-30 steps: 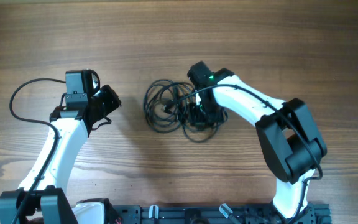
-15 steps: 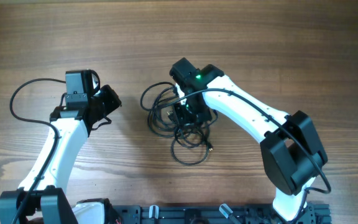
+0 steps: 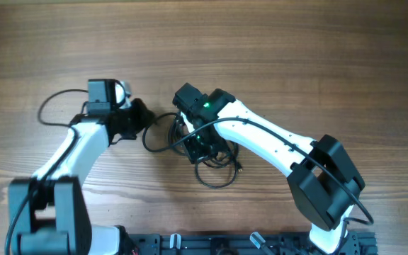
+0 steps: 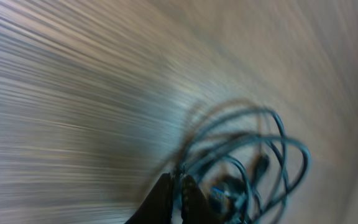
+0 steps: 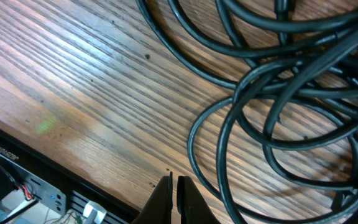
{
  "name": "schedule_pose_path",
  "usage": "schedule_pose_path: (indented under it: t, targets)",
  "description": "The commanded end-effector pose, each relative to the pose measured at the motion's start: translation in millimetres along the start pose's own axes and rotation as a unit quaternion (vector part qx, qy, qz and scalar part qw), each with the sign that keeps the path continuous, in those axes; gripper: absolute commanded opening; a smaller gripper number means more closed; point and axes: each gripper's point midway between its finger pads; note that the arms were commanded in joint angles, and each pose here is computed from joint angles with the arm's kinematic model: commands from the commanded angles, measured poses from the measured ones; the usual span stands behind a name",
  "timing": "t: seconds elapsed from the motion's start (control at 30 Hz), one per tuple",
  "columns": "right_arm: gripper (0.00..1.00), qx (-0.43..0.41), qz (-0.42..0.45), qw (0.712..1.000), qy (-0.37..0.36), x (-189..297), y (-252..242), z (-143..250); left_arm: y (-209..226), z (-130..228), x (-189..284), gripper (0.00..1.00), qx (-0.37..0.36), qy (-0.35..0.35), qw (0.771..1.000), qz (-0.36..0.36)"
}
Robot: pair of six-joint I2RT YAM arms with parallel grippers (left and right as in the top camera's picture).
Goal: Untangle cables
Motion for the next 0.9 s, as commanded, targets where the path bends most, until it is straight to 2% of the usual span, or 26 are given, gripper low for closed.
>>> schedule_pose_path:
  t: [0.0,0.13,0.23,0.37,0.47,0.63,0.87]
  targets:
    - [0.05,-0.007,0.014,1.0,-0.002,3,-6,3,-29,26,-19,0.1,-0.01,0.064,0.996,0.065]
    - [0.04,-0.009,0.022,1.0,-0.005,3,-9,2,-40,43,-29,0.09,-0.032,0.087,0.994,0.063]
    - [0.04,-0.014,0.028,0.999,-0.005,-4,-15,3,-23,44,-32,0.1,-0.029,0.084,0.996,0.01]
    - [0.05,-0.029,0.029,0.999,-0.007,-23,-24,4,-13,45,-32,0.1,-0.028,0.081,0.996,-0.015]
    - [0.05,-0.02,0.024,0.999,-0.027,-29,-24,-4,-9,44,-33,0.1,-0.029,0.078,0.996,-0.027]
    - [0.04,-0.002,0.082,0.991,-0.104,-21,-46,-37,-4,46,-38,0.1,-0.026,0.083,0.996,-0.034]
    - [0.06,0.023,0.087,0.988,-0.127,-10,-58,-58,5,50,-50,0.1,-0.02,0.093,0.995,-0.041]
Point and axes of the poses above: each gripper's point midway between its finger pads, its own x axis back along the fingers, its own y axis along the line the jaws close on, z = x × y, and after that the axes turned 12 degrees about -x, right-handed
